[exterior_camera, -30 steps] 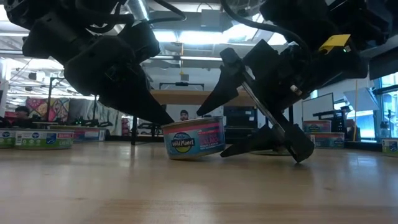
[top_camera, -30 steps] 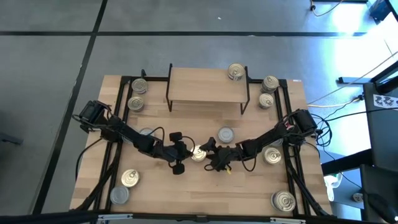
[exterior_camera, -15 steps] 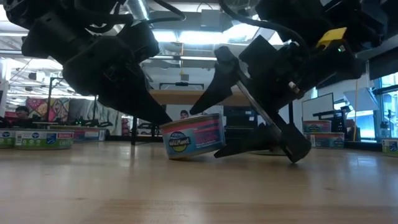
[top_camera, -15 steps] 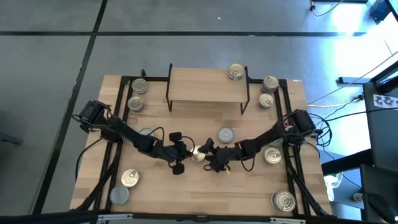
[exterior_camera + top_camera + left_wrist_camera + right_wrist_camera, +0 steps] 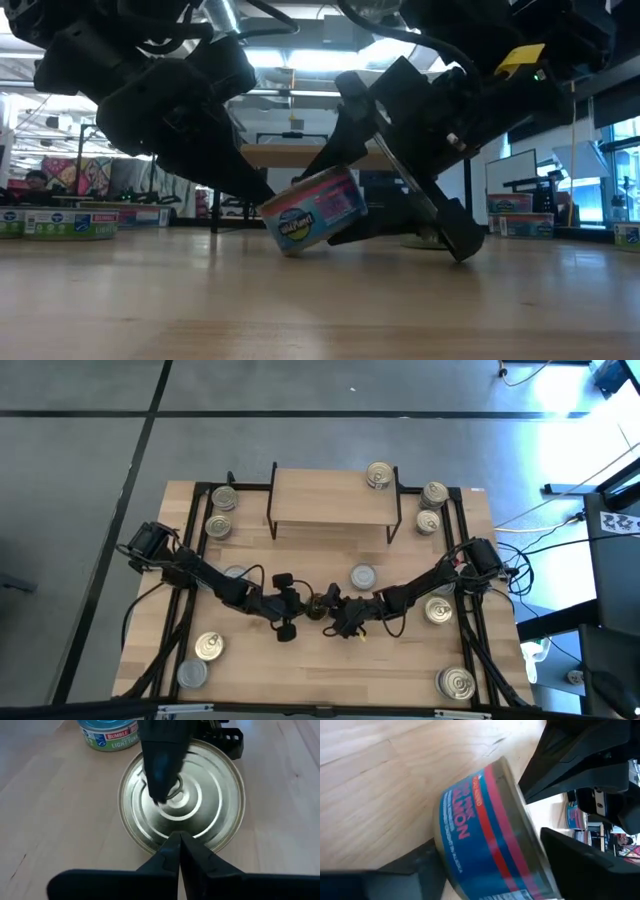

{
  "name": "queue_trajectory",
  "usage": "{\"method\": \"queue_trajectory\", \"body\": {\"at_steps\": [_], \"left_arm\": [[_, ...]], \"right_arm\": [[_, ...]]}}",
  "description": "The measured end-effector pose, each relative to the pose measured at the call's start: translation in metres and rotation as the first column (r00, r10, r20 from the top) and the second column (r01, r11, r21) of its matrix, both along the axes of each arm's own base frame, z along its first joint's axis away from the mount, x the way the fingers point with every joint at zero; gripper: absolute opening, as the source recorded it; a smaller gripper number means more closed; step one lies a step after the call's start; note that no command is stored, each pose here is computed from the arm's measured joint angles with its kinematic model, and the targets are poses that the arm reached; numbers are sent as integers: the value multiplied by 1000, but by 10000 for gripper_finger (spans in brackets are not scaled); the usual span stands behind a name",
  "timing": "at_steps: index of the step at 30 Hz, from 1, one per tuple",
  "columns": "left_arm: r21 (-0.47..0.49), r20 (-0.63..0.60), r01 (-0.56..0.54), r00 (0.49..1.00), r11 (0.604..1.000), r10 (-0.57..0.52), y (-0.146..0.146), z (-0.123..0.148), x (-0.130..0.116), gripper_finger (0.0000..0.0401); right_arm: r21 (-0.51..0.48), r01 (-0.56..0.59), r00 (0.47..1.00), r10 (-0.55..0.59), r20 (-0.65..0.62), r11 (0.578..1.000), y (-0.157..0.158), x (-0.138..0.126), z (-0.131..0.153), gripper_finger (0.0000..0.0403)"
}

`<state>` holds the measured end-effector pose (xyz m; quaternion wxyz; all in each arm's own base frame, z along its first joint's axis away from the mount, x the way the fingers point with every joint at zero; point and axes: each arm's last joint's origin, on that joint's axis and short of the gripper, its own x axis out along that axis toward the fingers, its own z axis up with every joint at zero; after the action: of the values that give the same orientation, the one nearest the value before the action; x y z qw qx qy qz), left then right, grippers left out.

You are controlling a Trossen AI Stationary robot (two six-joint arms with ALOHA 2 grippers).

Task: Stack canned seafood by type on shelf
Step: Stack the blue pink tuna can on top of the blue pink tuna can on the shelf

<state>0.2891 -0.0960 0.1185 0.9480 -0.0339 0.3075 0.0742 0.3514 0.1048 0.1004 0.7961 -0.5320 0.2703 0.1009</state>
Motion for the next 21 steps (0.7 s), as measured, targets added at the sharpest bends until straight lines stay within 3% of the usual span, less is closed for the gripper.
{"method": "queue_trajectory", "body": {"at_steps": [6,15,21], "left_arm": [[1,11,-14,1000,1000,14,0,1,0,7],[-13,24,16,1000,1000,-15,2,26,-8,2],[13,-33,9,999,1000,-9,8,47,-26,4]], "right_arm": [[38,34,999,-34,6,999,0,0,0,189],[48,184,981,-186,56,982,7,-4,17,189],[109,306,936,-320,149,946,-3,-15,70,189]]}}
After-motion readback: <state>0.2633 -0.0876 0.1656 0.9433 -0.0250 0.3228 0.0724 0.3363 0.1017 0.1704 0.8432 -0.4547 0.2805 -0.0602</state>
